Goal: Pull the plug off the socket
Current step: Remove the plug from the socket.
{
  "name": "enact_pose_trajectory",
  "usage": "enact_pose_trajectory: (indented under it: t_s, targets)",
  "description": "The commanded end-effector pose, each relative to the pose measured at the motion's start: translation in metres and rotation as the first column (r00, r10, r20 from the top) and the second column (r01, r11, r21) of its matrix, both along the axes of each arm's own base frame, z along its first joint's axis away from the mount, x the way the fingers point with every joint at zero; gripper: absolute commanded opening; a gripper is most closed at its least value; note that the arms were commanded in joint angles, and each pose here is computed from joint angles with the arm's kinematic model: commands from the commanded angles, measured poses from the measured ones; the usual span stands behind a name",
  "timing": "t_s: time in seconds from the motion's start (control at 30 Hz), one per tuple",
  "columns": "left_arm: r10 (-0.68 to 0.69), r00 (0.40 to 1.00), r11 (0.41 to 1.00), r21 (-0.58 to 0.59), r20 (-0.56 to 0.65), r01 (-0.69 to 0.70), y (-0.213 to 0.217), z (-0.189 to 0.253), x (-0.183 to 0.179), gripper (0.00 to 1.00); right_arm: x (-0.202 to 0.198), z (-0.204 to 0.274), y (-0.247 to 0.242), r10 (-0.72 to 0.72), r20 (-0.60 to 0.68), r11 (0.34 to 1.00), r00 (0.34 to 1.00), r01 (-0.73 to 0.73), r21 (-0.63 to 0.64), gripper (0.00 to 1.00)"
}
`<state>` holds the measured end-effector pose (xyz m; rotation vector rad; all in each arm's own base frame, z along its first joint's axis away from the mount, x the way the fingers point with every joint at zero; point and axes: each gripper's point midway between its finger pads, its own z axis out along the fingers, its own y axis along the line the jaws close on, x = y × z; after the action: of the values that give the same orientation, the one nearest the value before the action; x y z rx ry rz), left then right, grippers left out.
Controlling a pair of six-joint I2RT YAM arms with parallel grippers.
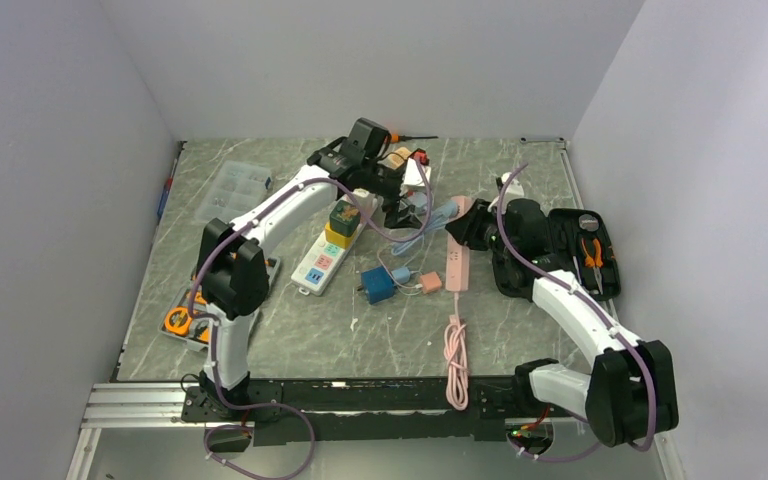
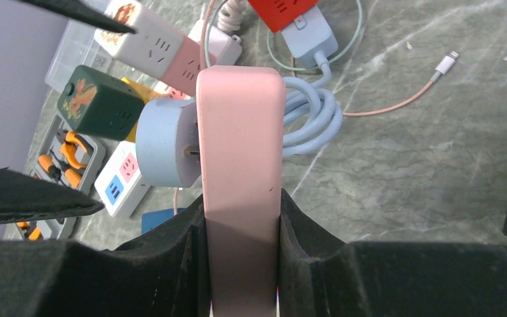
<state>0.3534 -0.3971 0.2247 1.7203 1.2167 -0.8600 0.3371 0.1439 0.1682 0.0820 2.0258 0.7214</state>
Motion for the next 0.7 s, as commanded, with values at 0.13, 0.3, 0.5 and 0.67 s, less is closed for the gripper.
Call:
enact_pose_trajectory:
  t_s: [0.13,0.3,0.5,0.67]
  targets:
    - [-0.154,0.986,0.988,-0.014,-0.069,0.153,-0.011,-0.007,-0.019,0.99,-0.002,0.105,0.046,0.162,0.351,0.987,0.922,-0.157,-0.043,0.0]
    - [-0.198,0.966,0.979,0.004,-0.163,0.201,-0.008,-0.017,-0.033,0.98,-0.011,0.123,0.061,0.218,0.435,0.976,0.874,-0.191,-0.105,0.0]
    - [-0.242,0.952,0.969,0.002,-0.189,0.247,-0.006,-0.014,-0.045,0.77,-0.015,0.128,0.071,0.288,0.459,0.958,0.84,-0.248,-0.146,0.0]
    - [-0.259,0.945,0.965,-0.012,-0.201,0.262,0.003,-0.002,-0.058,0.59,-0.014,0.128,0.067,0.28,0.468,0.959,0.838,-0.226,-0.169,0.0]
